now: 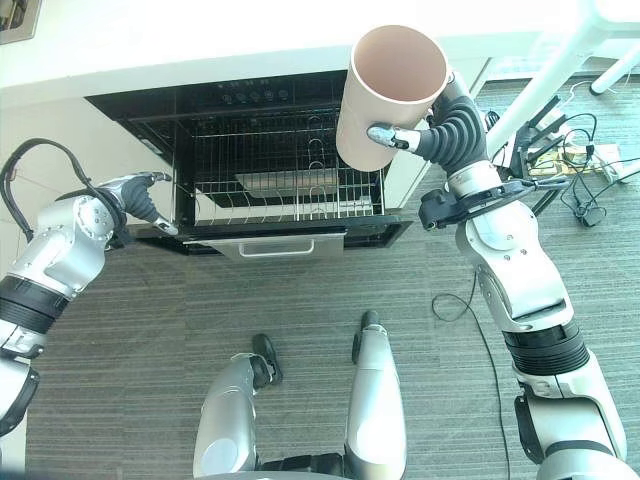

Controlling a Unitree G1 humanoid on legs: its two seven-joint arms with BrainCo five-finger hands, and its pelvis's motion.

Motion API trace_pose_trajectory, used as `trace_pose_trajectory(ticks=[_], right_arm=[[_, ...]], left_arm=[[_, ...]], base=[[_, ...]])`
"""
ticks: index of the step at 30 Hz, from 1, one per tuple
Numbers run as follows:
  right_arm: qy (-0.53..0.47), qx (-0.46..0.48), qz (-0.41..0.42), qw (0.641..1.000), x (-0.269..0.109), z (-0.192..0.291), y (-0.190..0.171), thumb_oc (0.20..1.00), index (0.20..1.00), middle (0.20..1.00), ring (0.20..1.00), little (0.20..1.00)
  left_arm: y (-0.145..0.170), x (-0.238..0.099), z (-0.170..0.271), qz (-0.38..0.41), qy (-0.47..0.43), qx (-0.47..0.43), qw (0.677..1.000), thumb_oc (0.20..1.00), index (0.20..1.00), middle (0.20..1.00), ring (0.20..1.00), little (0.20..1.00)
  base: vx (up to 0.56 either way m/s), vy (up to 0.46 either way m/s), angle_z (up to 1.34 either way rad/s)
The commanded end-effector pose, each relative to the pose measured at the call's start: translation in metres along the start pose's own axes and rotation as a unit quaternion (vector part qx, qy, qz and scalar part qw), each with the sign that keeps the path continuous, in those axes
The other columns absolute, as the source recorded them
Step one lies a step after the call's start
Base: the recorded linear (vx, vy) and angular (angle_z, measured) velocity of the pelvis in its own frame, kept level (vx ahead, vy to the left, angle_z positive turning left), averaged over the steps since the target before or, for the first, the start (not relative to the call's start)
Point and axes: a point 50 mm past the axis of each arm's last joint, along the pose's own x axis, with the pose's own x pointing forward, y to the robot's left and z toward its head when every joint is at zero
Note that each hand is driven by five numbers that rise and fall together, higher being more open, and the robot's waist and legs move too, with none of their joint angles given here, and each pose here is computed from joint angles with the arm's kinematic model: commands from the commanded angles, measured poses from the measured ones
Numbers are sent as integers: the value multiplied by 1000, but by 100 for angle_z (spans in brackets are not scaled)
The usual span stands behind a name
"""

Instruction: Place the dishes in the dishwasher.

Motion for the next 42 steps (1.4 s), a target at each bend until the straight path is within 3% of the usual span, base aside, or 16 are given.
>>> trace_pose_trajectory(ticks=[1, 12, 22, 27, 34, 38, 42], right_arm=[[-103, 4, 4, 995, 5, 44, -2, 200, 200, 200, 200, 200], [-119, 1, 34, 992, 9, 52, 3, 200, 200, 200, 200, 200], [-117, -3, 46, 992, 8, 53, 4, 200, 200, 200, 200, 200], [-55, -36, 46, 997, 13, 33, 0, 200, 200, 200, 200, 200], [2, -87, 36, 996, 13, 17, -15, 200, 200, 200, 200, 200], [36, -108, 25, 993, 14, 9, -26, 200, 200, 200, 200, 200], [71, -122, 6, 990, 15, 0, -37, 200, 200, 200, 200, 200]], left_arm=[[-5, -1, -9, 0, 19, 22, 1000, 1000, 1000, 1000, 1000, 1000], [-74, 21, -8, -130, 42, 3, 991, 1000, 1000, 1000, 1000, 1000], [-99, 23, -6, -168, 36, 23, 985, 1000, 1000, 1000, 1000, 1000], [-135, 11, 8, -255, -3, 83, 963, 1000, 1000, 1000, 1000, 1000], [-155, -8, 12, -291, -28, 107, 950, 1000, 1000, 1000, 1000, 1000], [-171, -20, 15, -335, -45, 34, 941, 1000, 1000, 1000, 1000, 1000], [-179, -30, 5, -356, -41, 43, 933, 1000, 1000, 1000, 1000, 1000]], base=[[2, 30, -4], [-31, 31, -5], [-41, 10, -2], [-47, -48, 1], [-22, -56, 9], [9, -60, 7], [14, -44, 5]])
